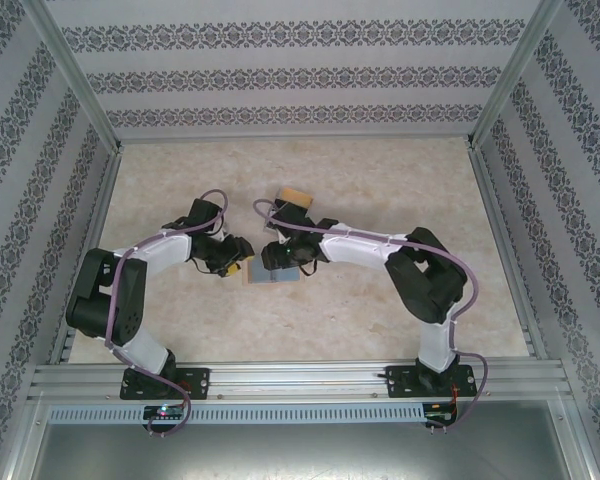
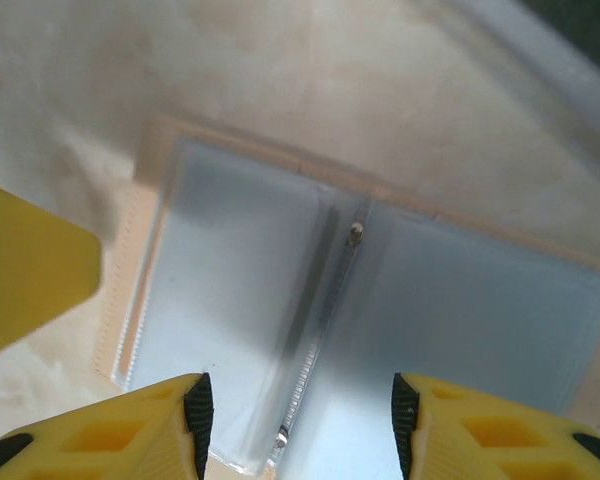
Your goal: Take the credit cards out of the card holder
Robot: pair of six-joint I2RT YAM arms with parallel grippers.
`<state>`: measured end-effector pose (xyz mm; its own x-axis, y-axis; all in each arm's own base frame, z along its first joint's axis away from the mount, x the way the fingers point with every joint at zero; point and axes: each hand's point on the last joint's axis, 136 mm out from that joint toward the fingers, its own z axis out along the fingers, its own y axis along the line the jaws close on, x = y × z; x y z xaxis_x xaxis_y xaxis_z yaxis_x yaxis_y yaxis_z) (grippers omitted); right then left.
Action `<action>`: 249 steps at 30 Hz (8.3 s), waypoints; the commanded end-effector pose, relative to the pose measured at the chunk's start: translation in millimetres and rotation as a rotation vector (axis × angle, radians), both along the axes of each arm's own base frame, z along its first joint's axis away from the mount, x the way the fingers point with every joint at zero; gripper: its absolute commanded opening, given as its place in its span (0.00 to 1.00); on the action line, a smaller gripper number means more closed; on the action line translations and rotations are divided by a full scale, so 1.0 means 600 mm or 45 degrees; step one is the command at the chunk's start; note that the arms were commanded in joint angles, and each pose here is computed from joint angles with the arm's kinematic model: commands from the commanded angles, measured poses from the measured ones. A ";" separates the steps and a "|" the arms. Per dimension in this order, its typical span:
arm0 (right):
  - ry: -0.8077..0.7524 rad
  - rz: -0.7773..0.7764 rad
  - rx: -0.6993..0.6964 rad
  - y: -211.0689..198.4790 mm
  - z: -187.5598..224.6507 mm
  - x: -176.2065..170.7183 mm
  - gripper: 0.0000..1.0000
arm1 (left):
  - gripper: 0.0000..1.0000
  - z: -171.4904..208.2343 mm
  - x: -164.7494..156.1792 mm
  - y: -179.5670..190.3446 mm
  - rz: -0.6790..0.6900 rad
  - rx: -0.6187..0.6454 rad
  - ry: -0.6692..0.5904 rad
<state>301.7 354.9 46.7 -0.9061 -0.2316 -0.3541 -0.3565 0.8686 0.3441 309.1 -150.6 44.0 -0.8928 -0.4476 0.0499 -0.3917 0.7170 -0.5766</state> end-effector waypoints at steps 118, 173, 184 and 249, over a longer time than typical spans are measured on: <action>0.254 -0.102 -0.094 -0.076 -0.071 -0.014 0.30 | 0.34 0.019 0.038 -0.156 -0.381 -0.298 -0.143; -0.028 -0.056 0.946 -0.054 0.233 0.061 0.77 | 0.00 0.314 0.040 -0.069 -0.333 -0.167 -0.779; 0.032 0.044 1.233 -0.043 0.317 0.074 0.78 | 0.00 0.387 0.067 -0.089 -0.235 -0.373 -0.873; -0.576 0.598 -0.093 -0.101 0.158 0.233 0.00 | 0.99 0.197 0.041 0.148 -0.019 0.473 -0.487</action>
